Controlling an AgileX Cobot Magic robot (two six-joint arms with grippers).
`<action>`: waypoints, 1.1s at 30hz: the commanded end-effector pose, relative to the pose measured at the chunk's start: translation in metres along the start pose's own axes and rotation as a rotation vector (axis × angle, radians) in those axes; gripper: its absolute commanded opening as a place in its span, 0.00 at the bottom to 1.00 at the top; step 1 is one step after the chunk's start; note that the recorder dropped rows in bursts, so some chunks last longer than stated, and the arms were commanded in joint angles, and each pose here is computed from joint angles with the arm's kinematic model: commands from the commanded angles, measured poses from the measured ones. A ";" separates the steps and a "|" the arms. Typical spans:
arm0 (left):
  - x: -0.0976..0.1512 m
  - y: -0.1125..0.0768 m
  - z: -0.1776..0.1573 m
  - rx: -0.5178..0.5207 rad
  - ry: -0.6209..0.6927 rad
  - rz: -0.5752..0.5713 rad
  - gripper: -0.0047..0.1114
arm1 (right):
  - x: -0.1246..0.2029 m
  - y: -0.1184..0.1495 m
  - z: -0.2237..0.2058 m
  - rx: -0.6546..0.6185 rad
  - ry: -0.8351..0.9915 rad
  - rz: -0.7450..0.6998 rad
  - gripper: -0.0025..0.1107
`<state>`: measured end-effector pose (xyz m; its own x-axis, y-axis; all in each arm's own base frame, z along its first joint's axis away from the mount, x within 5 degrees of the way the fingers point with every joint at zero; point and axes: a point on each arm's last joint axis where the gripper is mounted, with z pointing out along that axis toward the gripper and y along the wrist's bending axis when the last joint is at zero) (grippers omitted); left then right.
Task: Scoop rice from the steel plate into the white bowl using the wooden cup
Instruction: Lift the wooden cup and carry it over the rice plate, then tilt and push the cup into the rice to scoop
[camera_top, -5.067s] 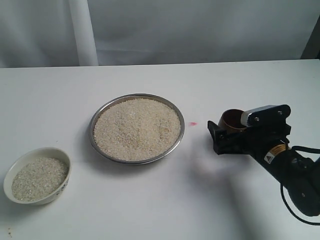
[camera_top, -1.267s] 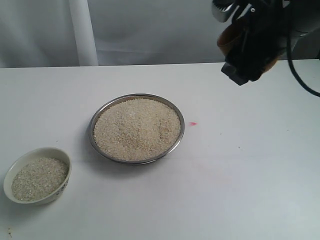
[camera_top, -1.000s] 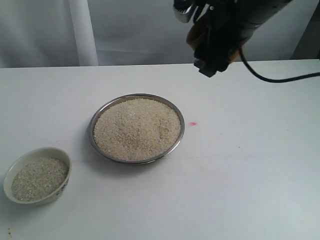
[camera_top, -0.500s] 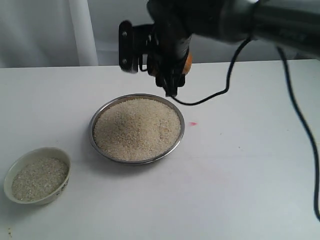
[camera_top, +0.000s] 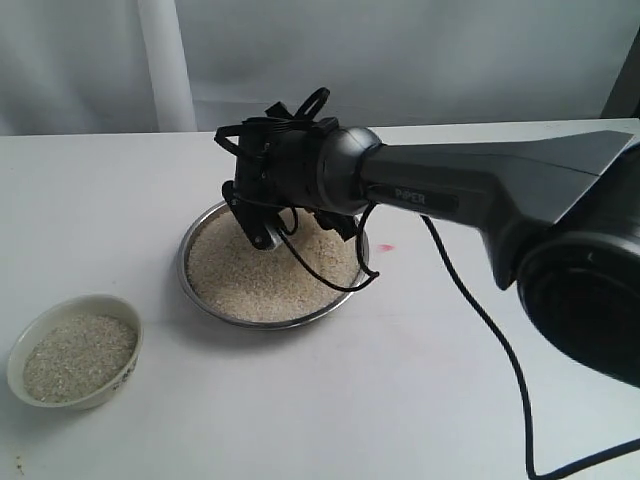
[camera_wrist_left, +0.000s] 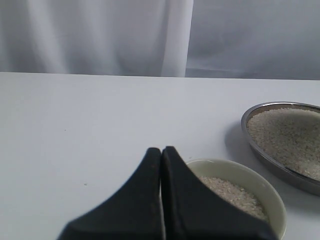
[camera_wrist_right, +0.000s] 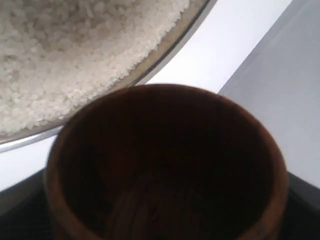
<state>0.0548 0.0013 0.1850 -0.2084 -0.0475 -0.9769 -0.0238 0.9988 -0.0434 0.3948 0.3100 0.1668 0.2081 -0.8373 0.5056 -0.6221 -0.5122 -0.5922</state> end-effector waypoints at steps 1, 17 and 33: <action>-0.002 -0.001 -0.001 0.007 -0.014 -0.006 0.04 | -0.003 -0.003 0.001 0.037 -0.014 -0.025 0.02; -0.002 -0.001 -0.001 0.007 -0.014 -0.006 0.04 | -0.020 -0.001 0.014 0.108 -0.067 -0.094 0.02; -0.002 -0.001 -0.001 0.007 -0.014 -0.006 0.04 | -0.010 -0.003 0.025 0.125 -0.081 -0.086 0.02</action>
<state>0.0548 0.0013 0.1850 -0.2084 -0.0475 -0.9769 -0.0238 0.9988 -0.0434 0.4061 0.3220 0.1431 0.3343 -0.8024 0.4943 -0.5114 -0.5950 -0.6200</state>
